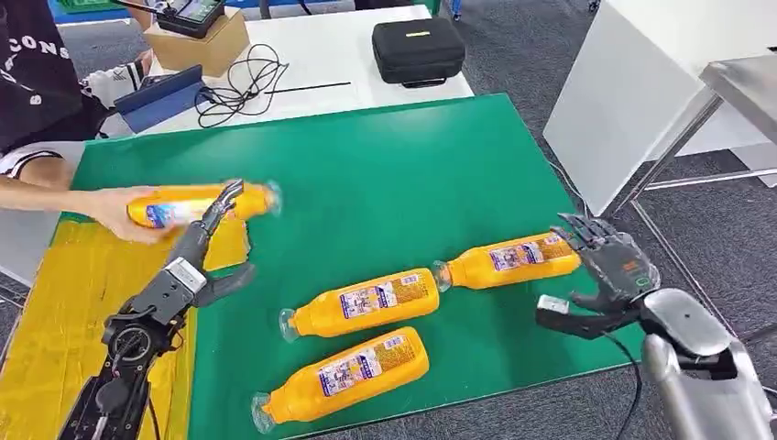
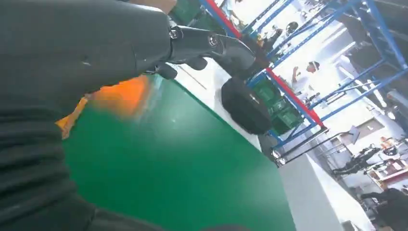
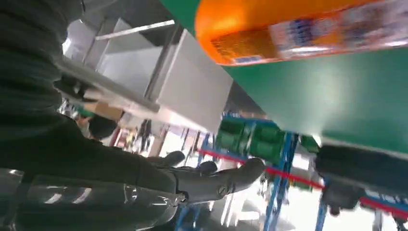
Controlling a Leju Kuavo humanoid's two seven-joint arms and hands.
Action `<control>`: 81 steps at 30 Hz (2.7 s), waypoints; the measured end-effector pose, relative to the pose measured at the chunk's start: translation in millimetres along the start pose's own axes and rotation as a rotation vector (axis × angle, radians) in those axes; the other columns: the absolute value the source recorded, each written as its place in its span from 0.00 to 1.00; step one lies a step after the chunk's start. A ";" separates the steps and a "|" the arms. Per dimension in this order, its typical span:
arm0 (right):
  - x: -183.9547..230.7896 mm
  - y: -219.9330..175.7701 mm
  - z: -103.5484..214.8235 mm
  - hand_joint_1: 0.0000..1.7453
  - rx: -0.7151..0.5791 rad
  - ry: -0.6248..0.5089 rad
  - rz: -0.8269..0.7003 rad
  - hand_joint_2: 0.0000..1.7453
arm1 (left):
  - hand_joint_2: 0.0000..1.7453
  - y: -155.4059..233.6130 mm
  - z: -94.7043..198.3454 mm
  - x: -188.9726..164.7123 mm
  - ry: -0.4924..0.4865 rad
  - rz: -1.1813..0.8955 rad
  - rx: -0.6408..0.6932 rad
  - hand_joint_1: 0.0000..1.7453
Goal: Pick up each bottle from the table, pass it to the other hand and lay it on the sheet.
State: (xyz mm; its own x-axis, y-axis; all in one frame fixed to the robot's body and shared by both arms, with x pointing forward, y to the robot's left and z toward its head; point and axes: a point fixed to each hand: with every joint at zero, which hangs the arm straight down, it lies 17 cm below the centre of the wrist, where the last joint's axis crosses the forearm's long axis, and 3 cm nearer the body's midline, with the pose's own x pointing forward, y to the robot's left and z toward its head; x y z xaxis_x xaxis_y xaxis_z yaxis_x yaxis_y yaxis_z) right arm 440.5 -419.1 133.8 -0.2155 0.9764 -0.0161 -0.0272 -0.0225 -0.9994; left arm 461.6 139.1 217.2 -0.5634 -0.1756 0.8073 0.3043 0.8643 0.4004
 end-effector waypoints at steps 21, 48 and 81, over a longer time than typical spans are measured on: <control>-56.8 32.1 -55.5 0.00 0.164 0.037 -0.153 1.00 | 1.00 -4.8 -8.1 -14.7 0.022 0.035 0.001 0.00; -1.9 125.6 -73.9 0.26 0.457 0.026 -0.235 1.00 | 1.00 -13.7 -21.7 -26.7 0.067 0.084 0.000 0.00; 21.4 95.4 -100.8 1.00 0.072 0.259 -0.428 1.00 | 1.00 -25.0 8.3 -43.0 0.143 0.100 -0.005 0.00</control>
State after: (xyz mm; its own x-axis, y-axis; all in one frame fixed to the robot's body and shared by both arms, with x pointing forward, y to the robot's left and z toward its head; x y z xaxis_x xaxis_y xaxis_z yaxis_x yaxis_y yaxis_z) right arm 531.7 -378.6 34.9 0.0788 0.9224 0.3782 -0.1289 0.3856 -0.9136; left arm 471.8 128.9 168.9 -0.4158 -0.1547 0.8962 0.3573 0.8784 0.3173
